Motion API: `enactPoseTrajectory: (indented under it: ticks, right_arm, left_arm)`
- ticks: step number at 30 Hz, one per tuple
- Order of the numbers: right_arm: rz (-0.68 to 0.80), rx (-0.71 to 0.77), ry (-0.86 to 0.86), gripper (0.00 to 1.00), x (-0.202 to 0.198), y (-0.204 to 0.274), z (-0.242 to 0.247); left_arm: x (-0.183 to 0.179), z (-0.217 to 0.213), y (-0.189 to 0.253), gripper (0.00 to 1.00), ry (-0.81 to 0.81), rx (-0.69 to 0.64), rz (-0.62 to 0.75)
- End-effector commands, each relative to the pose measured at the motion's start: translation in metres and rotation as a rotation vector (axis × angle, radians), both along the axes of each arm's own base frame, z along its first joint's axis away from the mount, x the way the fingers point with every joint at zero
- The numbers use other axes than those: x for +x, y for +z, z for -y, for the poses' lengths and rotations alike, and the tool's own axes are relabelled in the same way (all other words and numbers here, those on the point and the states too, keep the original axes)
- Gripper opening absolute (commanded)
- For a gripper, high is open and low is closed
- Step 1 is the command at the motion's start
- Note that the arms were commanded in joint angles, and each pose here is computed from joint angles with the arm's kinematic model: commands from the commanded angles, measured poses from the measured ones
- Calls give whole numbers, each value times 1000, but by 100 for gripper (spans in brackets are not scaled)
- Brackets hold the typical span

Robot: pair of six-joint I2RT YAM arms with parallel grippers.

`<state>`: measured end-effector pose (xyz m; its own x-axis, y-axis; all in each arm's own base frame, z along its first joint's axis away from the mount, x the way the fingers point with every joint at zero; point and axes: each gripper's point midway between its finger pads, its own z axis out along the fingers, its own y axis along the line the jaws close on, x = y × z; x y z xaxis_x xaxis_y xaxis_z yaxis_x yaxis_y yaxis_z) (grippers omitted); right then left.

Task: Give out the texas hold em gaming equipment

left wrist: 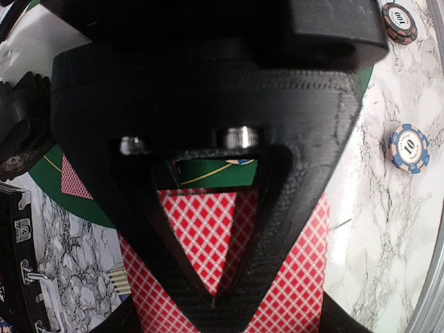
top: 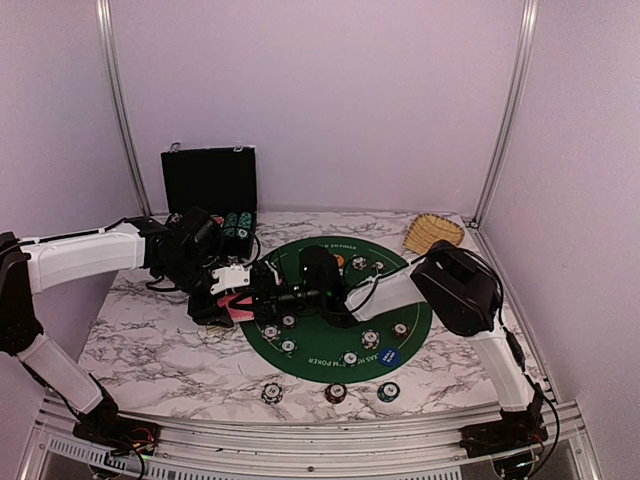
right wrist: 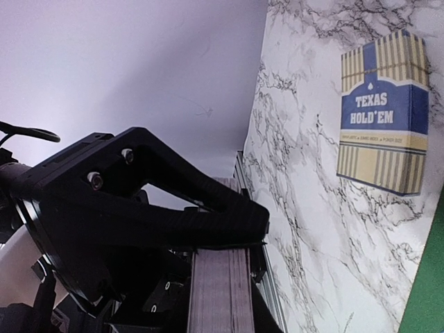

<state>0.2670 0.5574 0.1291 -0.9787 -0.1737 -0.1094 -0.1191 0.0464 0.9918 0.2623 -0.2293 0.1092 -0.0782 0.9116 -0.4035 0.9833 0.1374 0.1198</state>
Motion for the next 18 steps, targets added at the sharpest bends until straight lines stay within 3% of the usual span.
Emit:
enactPoseTrajectory:
  ticks: [1, 10, 18]
  right_arm:
    - [29, 8, -22, 2, 5, 16, 0]
    - [13, 76, -3, 0, 0, 33, -10]
    - [-1, 110, 3, 0, -2, 38, -9]
  left_arm:
    - [-1, 2, 12, 64, -6, -27, 16]
    - [-5, 6, 1, 81, -18, -10, -15]
    - [-8, 0, -11, 83, -25, 32, -23]
